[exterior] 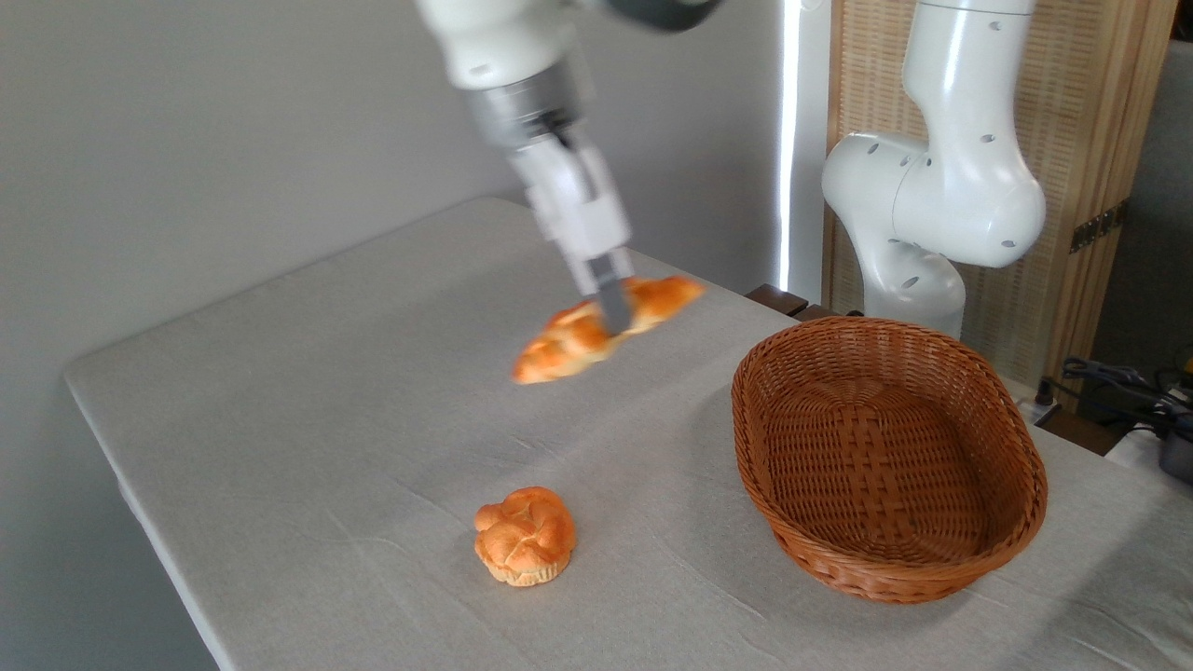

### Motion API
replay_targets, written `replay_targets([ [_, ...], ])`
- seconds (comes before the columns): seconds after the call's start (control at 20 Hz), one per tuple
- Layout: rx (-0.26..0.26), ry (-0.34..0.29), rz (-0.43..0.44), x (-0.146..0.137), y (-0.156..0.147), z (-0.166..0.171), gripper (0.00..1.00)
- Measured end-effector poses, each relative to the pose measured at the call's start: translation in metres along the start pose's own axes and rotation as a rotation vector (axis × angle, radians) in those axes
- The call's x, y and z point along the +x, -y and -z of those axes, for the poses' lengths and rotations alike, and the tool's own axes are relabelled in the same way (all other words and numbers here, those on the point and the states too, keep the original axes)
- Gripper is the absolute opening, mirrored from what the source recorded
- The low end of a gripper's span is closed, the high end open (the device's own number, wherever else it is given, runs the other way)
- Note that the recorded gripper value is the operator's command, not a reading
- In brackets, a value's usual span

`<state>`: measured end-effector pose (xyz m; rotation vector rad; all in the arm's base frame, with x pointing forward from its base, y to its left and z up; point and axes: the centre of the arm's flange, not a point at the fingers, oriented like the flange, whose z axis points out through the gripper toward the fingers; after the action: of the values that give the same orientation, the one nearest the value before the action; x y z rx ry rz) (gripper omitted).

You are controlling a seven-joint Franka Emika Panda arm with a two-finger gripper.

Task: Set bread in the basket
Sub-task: 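Lift the braided loaf and carry it over the wicker basket, then lower the loaf into the basket and open the gripper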

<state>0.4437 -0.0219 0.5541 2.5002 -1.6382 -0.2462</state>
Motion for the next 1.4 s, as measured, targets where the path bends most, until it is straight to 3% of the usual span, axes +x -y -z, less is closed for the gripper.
replay_targets([
  [0.2,-0.021,0.011,-0.123,-0.101,-0.031,-0.048,0.39],
  [0.35,-0.016,-0.103,-0.158,-0.161,-0.053,-0.076,0.39],
  [0.45,-0.02,-0.166,-0.186,-0.184,-0.058,-0.089,0.4],
  [0.5,-0.02,-0.175,-0.199,-0.188,-0.059,-0.092,0.48],
  [0.6,-0.024,-0.169,-0.226,-0.182,-0.062,-0.095,0.72],
  [0.7,-0.038,-0.114,-0.256,-0.175,-0.062,-0.101,0.89],
  [0.8,-0.054,-0.072,-0.274,-0.172,-0.06,-0.107,0.92],
  [0.95,-0.066,-0.062,-0.273,-0.173,-0.058,-0.113,1.0],
  [1.4,-0.076,-0.064,-0.265,-0.176,-0.056,-0.115,1.0],
])
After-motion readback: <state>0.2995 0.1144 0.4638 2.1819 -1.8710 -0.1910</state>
